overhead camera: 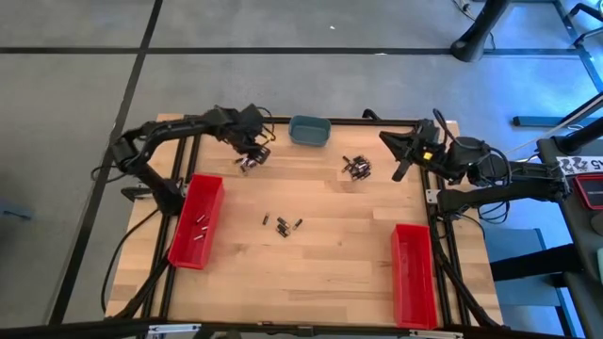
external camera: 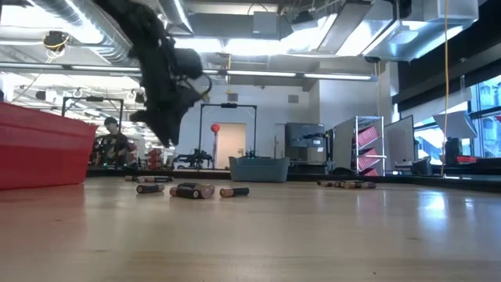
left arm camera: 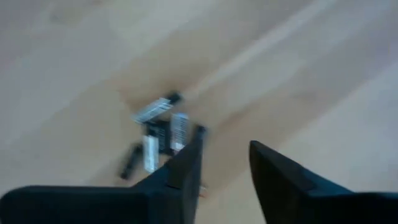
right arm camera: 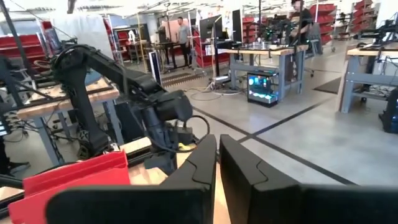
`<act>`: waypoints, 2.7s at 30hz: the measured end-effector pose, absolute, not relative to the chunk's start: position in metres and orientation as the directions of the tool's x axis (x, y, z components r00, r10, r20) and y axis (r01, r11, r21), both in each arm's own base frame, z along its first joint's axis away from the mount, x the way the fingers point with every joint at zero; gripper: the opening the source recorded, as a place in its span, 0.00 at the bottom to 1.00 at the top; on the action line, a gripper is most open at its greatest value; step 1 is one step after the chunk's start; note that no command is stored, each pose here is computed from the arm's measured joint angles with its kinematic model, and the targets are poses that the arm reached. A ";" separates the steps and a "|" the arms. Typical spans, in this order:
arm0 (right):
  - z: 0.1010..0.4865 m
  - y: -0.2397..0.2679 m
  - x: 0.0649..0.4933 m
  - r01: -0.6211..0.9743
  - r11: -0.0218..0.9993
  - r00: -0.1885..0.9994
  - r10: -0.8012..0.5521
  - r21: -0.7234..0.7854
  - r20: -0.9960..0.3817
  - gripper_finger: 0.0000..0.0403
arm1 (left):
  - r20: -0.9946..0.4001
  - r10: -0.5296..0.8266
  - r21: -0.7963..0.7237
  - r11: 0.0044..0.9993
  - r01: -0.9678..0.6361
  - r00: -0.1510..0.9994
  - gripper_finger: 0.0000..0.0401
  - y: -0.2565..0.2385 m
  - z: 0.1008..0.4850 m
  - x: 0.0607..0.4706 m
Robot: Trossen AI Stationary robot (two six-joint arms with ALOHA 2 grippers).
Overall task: Sort batteries
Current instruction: Put the silver battery into the left red bin
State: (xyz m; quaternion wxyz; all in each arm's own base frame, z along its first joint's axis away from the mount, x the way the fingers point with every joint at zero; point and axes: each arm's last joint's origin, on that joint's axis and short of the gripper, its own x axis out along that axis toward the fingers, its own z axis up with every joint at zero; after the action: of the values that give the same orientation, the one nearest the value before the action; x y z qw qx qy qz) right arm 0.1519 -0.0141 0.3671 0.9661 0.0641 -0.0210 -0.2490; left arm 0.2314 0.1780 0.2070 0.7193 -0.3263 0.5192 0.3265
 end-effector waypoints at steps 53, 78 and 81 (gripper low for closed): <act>0.374 -0.014 0.166 0.436 0.842 0.868 -0.487 0.318 0.100 0.06 | -0.922 0.292 0.142 0.864 -0.483 0.252 0.03 0.203 0.197 0.252; 0.350 -0.016 0.229 0.552 0.828 0.826 -0.559 0.096 0.074 0.06 | -0.939 0.060 -0.050 0.950 -0.309 0.338 0.03 -0.042 0.333 0.152; 0.350 -0.016 0.231 0.553 0.829 0.825 -0.559 0.086 0.082 0.06 | -0.964 0.083 -0.005 0.944 -0.330 0.253 0.03 -0.050 0.314 0.145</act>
State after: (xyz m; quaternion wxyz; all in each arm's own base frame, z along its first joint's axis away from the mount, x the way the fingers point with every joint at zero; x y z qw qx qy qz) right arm 0.2310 -0.0164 0.3495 0.9549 0.0292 -0.0516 -0.2909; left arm 0.1450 -0.0498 0.3144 0.7847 -0.1035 0.5968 0.1315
